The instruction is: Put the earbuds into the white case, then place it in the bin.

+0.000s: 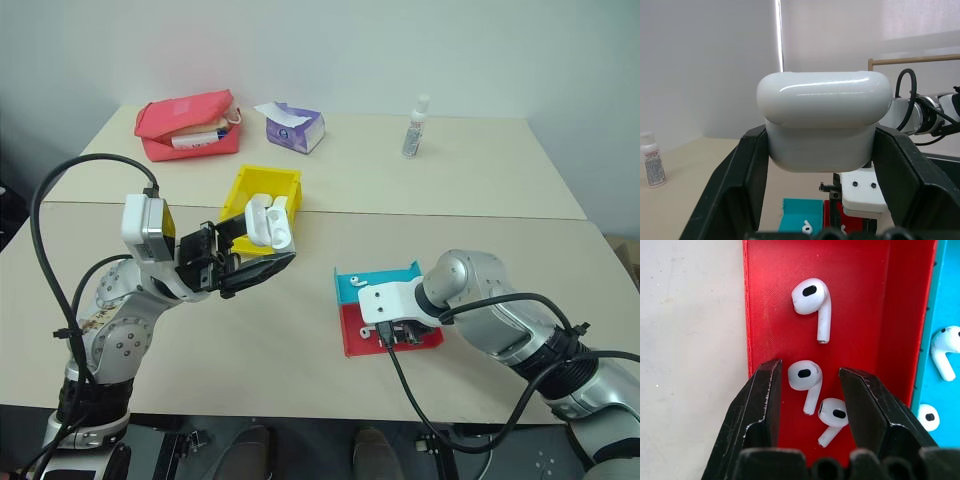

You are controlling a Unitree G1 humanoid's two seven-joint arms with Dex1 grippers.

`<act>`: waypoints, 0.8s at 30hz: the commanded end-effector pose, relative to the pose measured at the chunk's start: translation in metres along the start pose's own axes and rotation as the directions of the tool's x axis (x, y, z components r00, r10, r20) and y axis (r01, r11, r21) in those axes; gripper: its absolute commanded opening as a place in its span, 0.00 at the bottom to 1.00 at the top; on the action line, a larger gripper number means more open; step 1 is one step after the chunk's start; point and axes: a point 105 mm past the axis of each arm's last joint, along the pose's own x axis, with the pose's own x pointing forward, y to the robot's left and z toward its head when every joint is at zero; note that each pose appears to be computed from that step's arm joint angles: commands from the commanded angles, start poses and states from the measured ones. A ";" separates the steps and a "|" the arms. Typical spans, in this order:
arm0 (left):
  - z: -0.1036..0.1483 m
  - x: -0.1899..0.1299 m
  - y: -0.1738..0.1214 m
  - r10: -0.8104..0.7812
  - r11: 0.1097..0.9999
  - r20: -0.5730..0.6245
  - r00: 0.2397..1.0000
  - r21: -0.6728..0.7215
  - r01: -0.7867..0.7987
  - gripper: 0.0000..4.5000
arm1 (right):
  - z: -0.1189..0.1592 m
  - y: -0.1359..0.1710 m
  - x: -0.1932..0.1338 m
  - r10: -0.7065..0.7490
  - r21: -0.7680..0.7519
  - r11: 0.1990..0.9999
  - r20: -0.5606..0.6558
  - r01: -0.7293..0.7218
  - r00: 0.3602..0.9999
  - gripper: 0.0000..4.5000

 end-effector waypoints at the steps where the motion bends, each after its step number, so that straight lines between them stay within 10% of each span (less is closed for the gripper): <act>1: 0.010 0.001 -0.004 -0.013 1.000 0.023 1.000 0.029 0.012 0.62 | -0.003 0.001 -0.004 -0.002 -0.016 1.000 -0.011 0.002 1.000 0.49; 10: 0.011 0.002 -0.004 -0.014 1.000 0.027 1.000 0.026 0.014 0.62 | -0.002 0.001 -0.002 -0.002 -0.010 1.000 -0.008 0.002 1.000 0.14; 24: 0.014 0.007 -0.004 -0.075 0.997 0.026 0.997 0.002 0.075 0.62 | 0.029 -0.020 -0.053 -0.183 0.281 0.955 0.294 0.098 0.938 0.14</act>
